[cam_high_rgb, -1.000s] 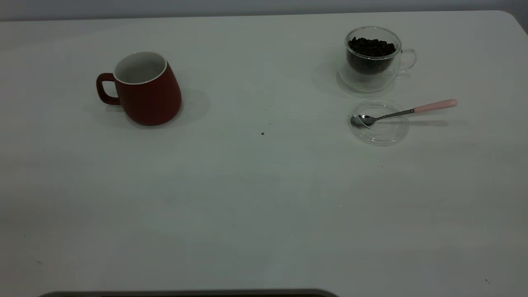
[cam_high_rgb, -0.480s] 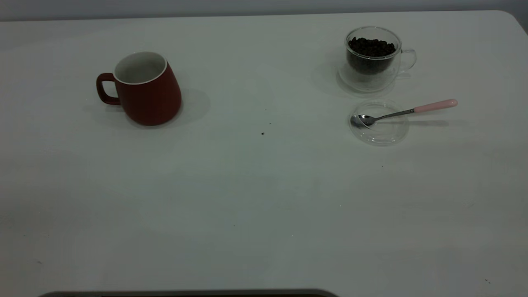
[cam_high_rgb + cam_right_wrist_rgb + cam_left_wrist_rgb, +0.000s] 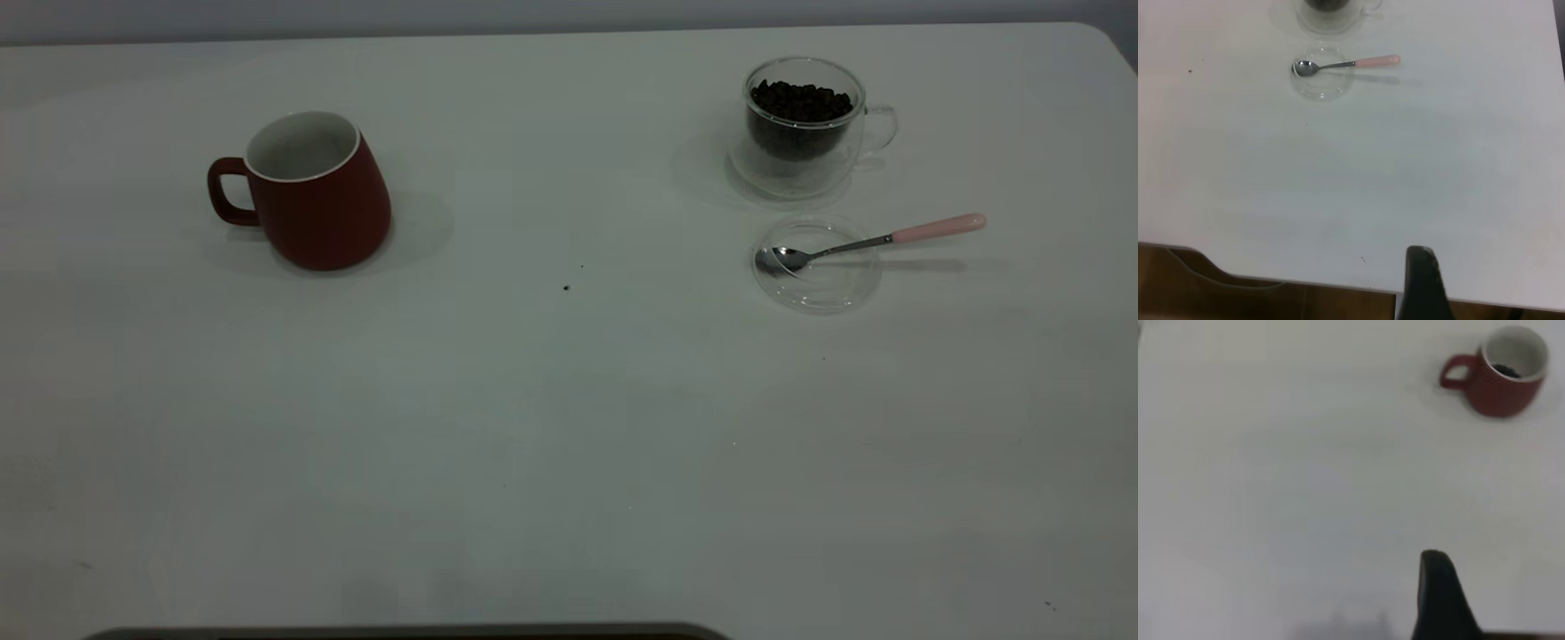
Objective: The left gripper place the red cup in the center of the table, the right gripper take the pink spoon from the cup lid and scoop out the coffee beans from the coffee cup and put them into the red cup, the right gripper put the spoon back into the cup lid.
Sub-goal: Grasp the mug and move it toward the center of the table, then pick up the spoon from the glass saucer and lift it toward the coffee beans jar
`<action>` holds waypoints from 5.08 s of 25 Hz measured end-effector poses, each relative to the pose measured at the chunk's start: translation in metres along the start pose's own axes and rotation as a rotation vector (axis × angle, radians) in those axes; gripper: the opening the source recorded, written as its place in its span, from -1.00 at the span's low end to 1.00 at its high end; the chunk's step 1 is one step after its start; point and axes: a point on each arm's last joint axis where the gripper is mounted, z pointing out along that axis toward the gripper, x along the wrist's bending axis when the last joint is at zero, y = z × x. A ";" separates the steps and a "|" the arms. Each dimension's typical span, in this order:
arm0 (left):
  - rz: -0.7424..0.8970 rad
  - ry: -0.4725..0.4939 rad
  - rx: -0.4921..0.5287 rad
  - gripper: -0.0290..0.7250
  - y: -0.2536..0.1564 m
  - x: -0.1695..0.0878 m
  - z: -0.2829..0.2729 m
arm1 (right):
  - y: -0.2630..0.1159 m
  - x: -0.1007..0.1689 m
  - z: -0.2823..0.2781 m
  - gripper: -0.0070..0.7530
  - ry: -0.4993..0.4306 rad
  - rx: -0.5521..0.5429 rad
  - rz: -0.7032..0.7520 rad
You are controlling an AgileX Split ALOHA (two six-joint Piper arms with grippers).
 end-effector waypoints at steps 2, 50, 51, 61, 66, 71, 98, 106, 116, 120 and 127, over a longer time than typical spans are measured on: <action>0.013 0.014 0.037 0.39 0.021 -0.004 0.022 | 0.000 0.000 0.000 0.49 0.000 0.000 0.000; 1.182 -0.642 0.439 0.39 0.096 -0.057 0.403 | 0.000 0.000 0.000 0.49 0.000 0.000 0.000; 1.187 -0.639 0.430 0.39 0.096 -0.059 0.404 | 0.000 0.000 0.000 0.49 0.000 0.000 0.000; 1.296 -0.649 0.379 0.39 0.082 -0.084 0.422 | 0.000 0.000 0.000 0.49 0.000 0.000 0.000; 1.304 -0.642 0.319 0.39 0.080 -0.105 0.425 | 0.000 0.000 0.000 0.49 0.000 0.000 0.000; 1.328 -0.688 0.253 0.39 0.079 -0.136 0.420 | 0.000 0.000 0.000 0.49 0.000 0.000 0.000; 1.110 -0.525 0.080 0.39 0.182 -0.168 0.266 | 0.000 0.000 0.000 0.49 0.001 0.000 0.000; 0.747 -0.478 -0.049 0.39 0.227 -0.134 0.108 | 0.000 0.000 0.000 0.49 0.001 0.000 0.000; 0.541 -0.348 0.202 0.39 0.200 -0.095 0.034 | 0.000 0.000 0.000 0.49 0.001 0.000 0.000; 0.453 -0.251 0.245 0.39 0.184 -0.082 0.031 | 0.000 0.000 0.000 0.49 0.001 0.000 0.000; 0.408 -0.225 0.391 0.39 0.111 -0.064 0.029 | 0.000 0.000 0.000 0.49 0.001 0.000 0.000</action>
